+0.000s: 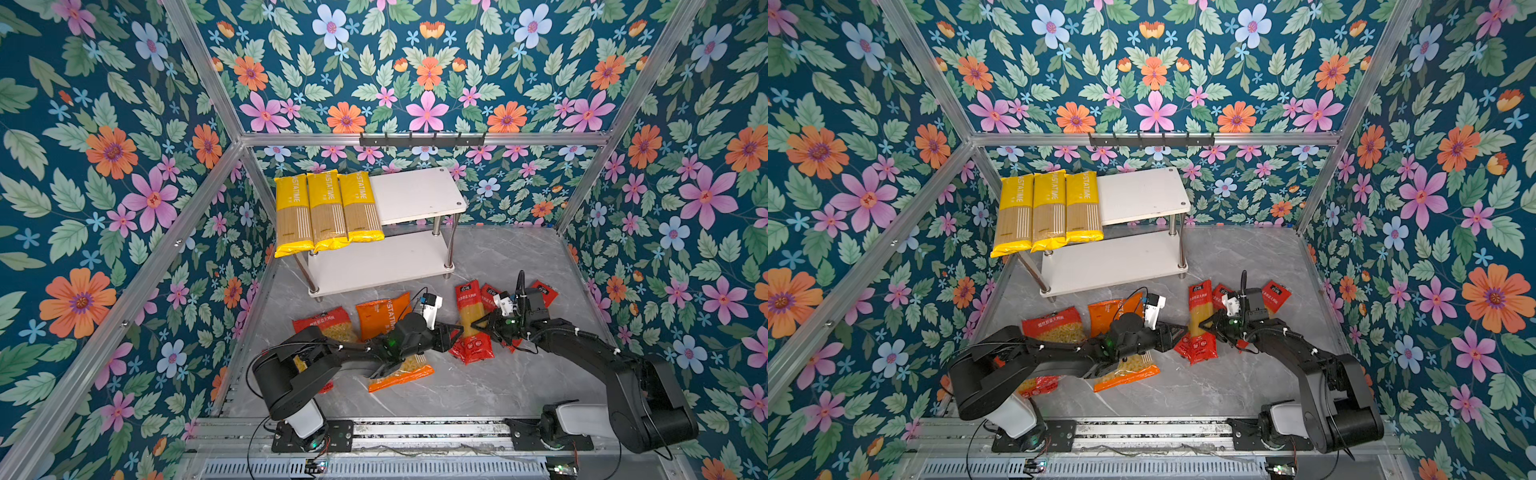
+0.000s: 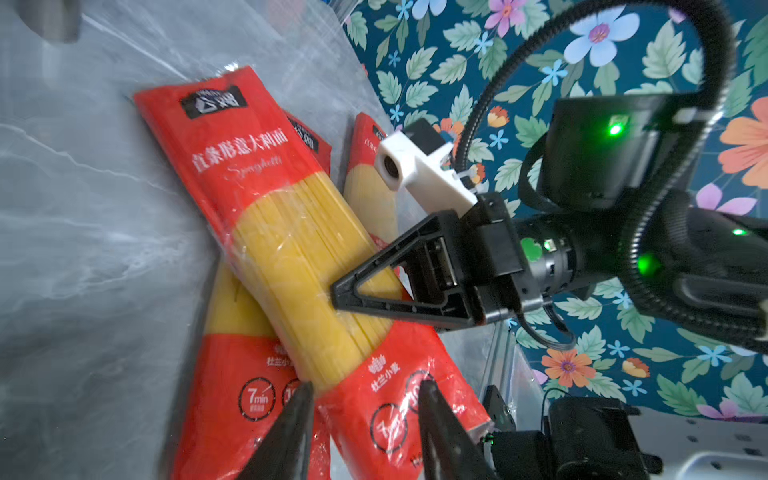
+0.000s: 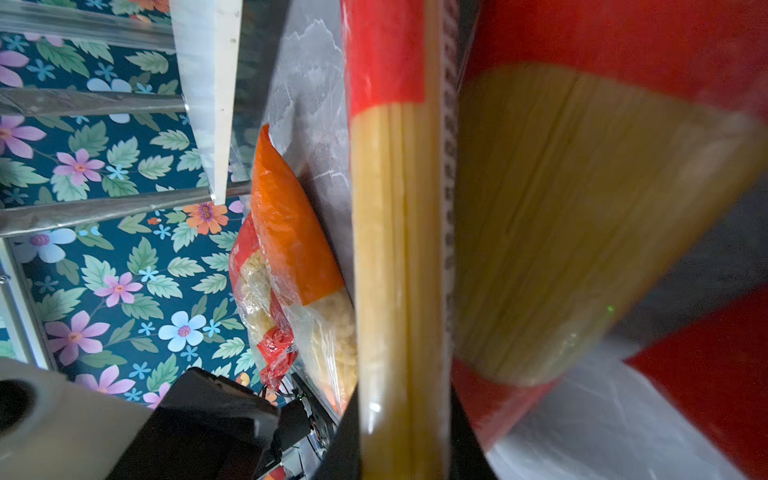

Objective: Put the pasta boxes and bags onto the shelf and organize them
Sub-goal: 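Grasp the red spaghetti pack with the right gripper while the left gripper grips it too, then lift the red spaghetti pack upright with both grippers toward the shelf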

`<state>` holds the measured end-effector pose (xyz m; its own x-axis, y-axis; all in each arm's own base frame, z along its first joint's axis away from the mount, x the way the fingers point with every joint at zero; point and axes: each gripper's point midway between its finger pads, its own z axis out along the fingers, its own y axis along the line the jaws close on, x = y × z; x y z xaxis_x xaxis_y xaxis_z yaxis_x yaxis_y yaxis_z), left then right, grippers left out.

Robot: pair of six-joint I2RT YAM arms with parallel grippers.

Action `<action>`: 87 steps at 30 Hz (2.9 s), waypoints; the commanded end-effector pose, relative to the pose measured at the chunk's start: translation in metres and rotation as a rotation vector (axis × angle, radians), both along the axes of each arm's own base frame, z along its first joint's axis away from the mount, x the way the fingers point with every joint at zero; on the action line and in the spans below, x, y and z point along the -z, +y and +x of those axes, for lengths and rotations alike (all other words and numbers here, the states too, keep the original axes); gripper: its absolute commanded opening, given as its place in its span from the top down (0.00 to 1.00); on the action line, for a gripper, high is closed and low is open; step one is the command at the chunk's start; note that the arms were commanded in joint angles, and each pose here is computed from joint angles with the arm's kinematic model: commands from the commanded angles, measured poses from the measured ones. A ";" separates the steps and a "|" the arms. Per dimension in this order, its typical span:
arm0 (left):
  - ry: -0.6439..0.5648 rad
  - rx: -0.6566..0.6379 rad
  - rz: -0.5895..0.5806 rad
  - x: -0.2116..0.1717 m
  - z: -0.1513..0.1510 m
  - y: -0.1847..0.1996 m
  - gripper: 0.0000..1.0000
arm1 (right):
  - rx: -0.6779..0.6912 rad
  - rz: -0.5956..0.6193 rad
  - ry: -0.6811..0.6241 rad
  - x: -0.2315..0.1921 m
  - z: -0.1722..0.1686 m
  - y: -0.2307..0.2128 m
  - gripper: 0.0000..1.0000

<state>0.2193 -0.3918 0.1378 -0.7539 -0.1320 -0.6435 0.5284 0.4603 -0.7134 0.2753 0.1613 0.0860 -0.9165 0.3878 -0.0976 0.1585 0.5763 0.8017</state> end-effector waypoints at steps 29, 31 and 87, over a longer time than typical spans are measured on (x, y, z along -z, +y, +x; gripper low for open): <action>-0.305 0.107 -0.340 -0.175 0.006 0.054 0.29 | -0.430 0.341 -1.159 -0.256 -0.068 0.101 1.00; -0.302 0.086 -0.351 -0.176 0.010 0.061 0.33 | -0.454 0.374 -1.161 -0.260 -0.073 0.106 1.00; -0.348 -0.129 -0.371 -0.238 0.043 0.115 0.41 | -0.330 0.532 -0.962 -0.265 -0.019 0.135 0.99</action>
